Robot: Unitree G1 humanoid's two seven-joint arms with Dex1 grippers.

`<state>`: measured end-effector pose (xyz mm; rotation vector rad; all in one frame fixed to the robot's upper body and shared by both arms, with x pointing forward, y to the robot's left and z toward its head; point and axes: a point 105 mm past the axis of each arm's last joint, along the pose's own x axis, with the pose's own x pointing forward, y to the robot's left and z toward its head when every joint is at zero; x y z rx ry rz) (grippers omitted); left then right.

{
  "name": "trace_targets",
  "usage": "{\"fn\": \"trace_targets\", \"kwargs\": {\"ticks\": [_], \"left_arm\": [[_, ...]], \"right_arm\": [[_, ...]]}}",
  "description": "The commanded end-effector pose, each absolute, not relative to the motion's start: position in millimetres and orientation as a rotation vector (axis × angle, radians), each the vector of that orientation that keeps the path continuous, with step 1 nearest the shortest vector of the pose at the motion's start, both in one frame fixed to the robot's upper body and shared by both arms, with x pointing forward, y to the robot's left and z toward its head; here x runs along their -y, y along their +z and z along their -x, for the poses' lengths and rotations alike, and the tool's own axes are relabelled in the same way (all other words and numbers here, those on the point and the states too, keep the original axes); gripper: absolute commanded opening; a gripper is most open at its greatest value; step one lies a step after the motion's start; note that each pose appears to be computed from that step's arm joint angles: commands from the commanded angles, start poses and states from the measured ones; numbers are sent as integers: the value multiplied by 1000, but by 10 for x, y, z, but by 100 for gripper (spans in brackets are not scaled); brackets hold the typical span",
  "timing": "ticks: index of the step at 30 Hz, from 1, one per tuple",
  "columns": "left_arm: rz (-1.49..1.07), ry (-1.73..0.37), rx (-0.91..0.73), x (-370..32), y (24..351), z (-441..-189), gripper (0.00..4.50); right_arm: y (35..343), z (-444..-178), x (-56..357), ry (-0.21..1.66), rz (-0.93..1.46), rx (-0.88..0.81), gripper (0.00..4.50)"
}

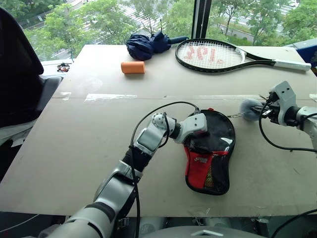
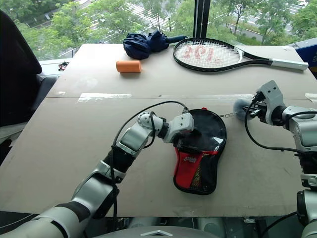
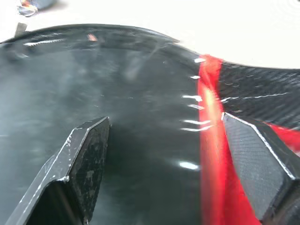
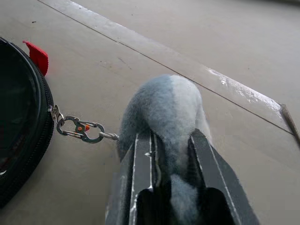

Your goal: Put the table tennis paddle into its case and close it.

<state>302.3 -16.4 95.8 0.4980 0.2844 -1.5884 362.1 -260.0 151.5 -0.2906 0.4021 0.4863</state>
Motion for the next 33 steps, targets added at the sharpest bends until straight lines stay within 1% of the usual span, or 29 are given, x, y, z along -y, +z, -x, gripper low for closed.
{"fn": "trace_targets", "kwargs": {"ticks": [1,5,8,10,12,17,21,29,33], "left_arm": [[-511,-1556,-391,96,729,-2927,388],[-492,-1536,-414,85,679,-2877,388],[-443,-1495,-412,88,675,-2884,388],[-432,-1483,-415,80,666,-2881,388],[-414,-1469,-420,71,652,-2876,388],[-382,-1430,-433,43,612,-2888,388],[-358,-1414,-430,40,614,-2910,388],[-347,-1411,-424,59,626,-2937,388],[-339,-1410,-424,69,623,-2930,388]], "right_arm": [[1670,-3529,2717,467,313,-387,7],[1726,-3418,2776,456,314,-392,7],[1817,-3237,2792,455,273,-389,7],[1836,-3157,2776,460,257,-392,7],[1841,-3020,2776,468,225,-404,7],[1787,-2661,2841,473,166,-469,7],[1675,-2405,2838,491,138,-547,7],[1368,-1853,2355,708,33,-695,7],[1274,-1461,2010,899,-42,-772,7]]}}
